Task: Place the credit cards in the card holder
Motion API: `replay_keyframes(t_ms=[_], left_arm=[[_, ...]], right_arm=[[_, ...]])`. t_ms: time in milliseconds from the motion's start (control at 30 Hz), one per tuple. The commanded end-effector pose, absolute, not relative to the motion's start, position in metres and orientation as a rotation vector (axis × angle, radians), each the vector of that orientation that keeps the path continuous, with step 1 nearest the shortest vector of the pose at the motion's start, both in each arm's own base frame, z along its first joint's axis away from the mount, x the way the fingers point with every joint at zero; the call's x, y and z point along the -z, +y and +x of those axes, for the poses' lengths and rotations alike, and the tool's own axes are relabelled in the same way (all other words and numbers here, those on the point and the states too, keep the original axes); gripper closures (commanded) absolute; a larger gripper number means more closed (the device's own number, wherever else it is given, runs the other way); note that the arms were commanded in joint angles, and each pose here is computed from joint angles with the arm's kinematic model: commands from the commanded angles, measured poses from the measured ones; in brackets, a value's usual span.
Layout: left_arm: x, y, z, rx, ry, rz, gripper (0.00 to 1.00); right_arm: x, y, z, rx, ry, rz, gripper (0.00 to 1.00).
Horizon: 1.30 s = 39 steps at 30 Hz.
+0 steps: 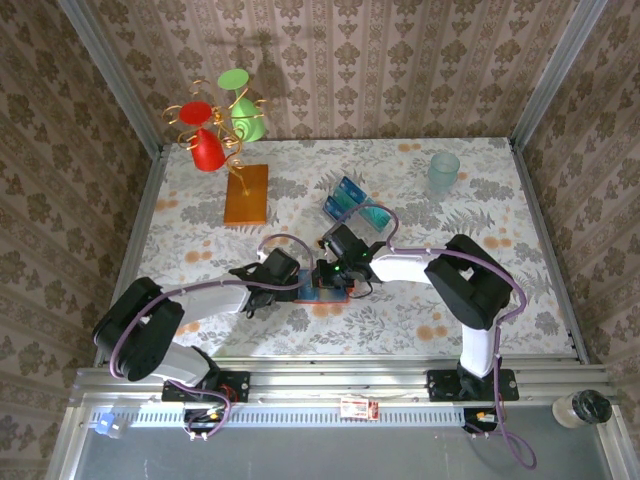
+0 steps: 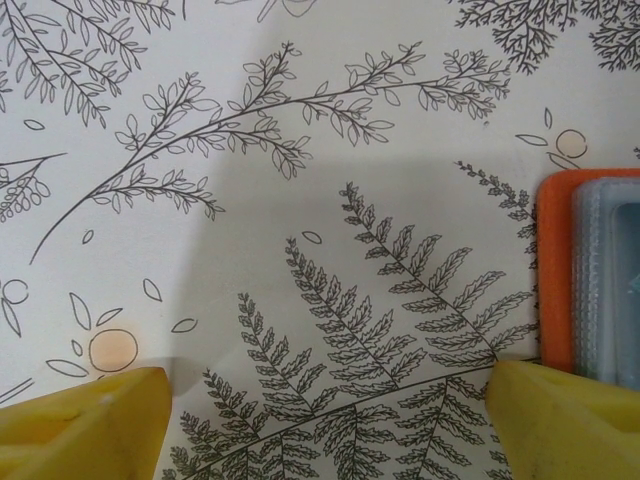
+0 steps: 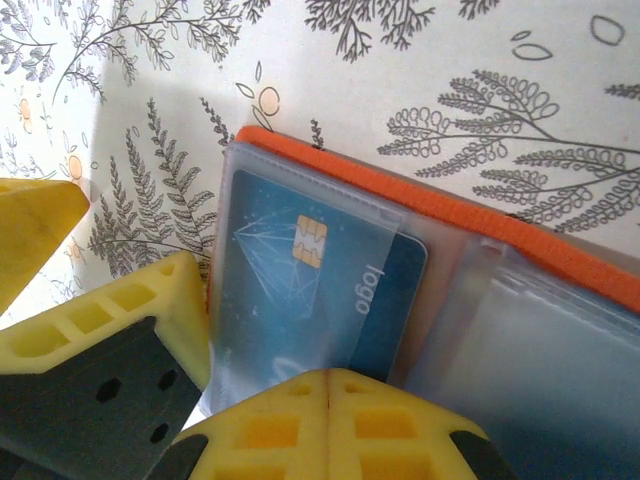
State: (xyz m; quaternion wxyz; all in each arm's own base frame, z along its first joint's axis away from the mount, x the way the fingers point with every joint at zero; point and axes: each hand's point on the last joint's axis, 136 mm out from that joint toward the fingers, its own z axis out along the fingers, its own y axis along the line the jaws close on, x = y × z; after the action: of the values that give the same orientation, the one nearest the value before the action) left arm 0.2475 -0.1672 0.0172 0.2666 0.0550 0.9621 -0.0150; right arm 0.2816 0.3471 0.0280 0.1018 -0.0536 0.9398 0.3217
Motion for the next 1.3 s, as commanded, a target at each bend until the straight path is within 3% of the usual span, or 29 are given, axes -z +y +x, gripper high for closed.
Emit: replay_keyframes(t_ms=[0, 300, 833, 1267], left_arm=[[-0.008, -0.17, 0.239, 0.038, 2.636, 0.179, 0.15], [-0.028, -0.16, 0.244, 0.048, 2.59, 0.138, 0.15], [-0.015, -0.153, 0.248, -0.031, 2.642, 0.159, 0.15], [-0.006, -0.163, 0.248, -0.008, 2.67, 0.191, 0.15]], right_arm=[[-0.031, 0.355, 0.277, -0.97, 2.79, -0.205, 0.97], [-0.064, 0.334, 0.285, -0.866, 2.718, -0.187, 0.97], [-0.033, 0.33, 0.273, -0.66, 2.823, -0.277, 1.0], [-0.022, 0.335, 0.271, -0.66, 2.851, -0.297, 1.0]])
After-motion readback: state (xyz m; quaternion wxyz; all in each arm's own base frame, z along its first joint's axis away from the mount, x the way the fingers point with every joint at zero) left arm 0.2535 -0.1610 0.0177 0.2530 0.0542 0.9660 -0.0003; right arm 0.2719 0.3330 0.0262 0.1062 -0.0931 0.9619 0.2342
